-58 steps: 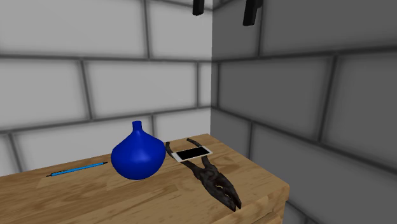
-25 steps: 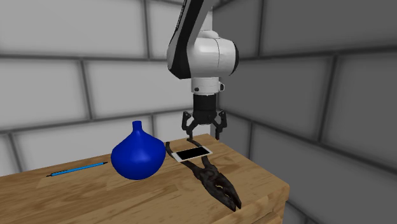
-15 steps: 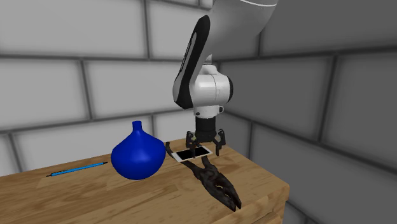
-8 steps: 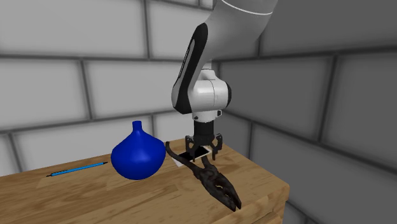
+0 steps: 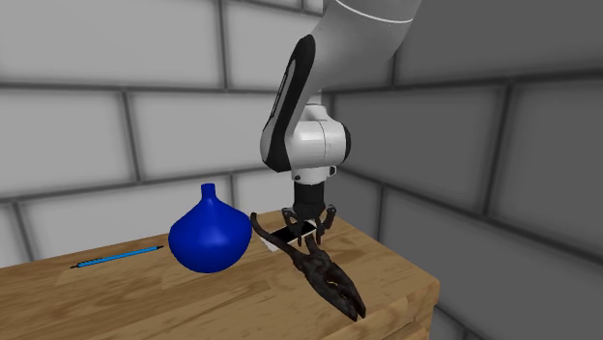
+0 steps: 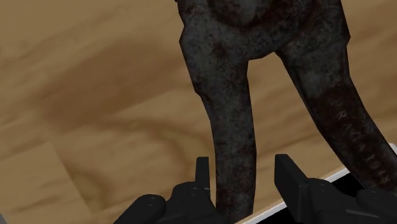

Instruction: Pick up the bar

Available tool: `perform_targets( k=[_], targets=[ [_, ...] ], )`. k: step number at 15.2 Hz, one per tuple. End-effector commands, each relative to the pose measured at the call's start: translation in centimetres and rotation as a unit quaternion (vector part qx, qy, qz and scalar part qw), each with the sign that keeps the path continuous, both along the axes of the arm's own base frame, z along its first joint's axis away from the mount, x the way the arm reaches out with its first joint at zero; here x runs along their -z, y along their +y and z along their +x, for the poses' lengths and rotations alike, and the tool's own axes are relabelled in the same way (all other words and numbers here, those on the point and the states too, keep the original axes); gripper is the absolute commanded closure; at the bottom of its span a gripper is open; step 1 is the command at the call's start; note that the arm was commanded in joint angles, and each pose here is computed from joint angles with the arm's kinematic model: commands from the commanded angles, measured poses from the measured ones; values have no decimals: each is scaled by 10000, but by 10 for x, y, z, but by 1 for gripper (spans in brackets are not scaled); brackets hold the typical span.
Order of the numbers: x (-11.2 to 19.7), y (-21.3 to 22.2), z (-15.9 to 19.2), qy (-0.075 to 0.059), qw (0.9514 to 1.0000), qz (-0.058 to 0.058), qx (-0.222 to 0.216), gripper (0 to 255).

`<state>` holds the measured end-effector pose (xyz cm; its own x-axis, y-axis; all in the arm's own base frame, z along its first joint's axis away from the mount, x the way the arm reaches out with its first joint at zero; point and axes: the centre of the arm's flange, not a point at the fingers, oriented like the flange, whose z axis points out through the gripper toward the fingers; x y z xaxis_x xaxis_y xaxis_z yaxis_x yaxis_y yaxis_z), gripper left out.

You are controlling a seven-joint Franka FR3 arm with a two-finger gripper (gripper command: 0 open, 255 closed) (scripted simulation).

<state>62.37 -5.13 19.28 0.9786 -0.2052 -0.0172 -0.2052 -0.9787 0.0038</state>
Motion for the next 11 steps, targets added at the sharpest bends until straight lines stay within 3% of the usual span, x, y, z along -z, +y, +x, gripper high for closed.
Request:
perform_targets(
  k=[1,11],
  targets=[
    [7,-5,-7,115,9999,-10,44,255],
    [-46,-5,-7,115,9999,-10,44,255]
  ],
)
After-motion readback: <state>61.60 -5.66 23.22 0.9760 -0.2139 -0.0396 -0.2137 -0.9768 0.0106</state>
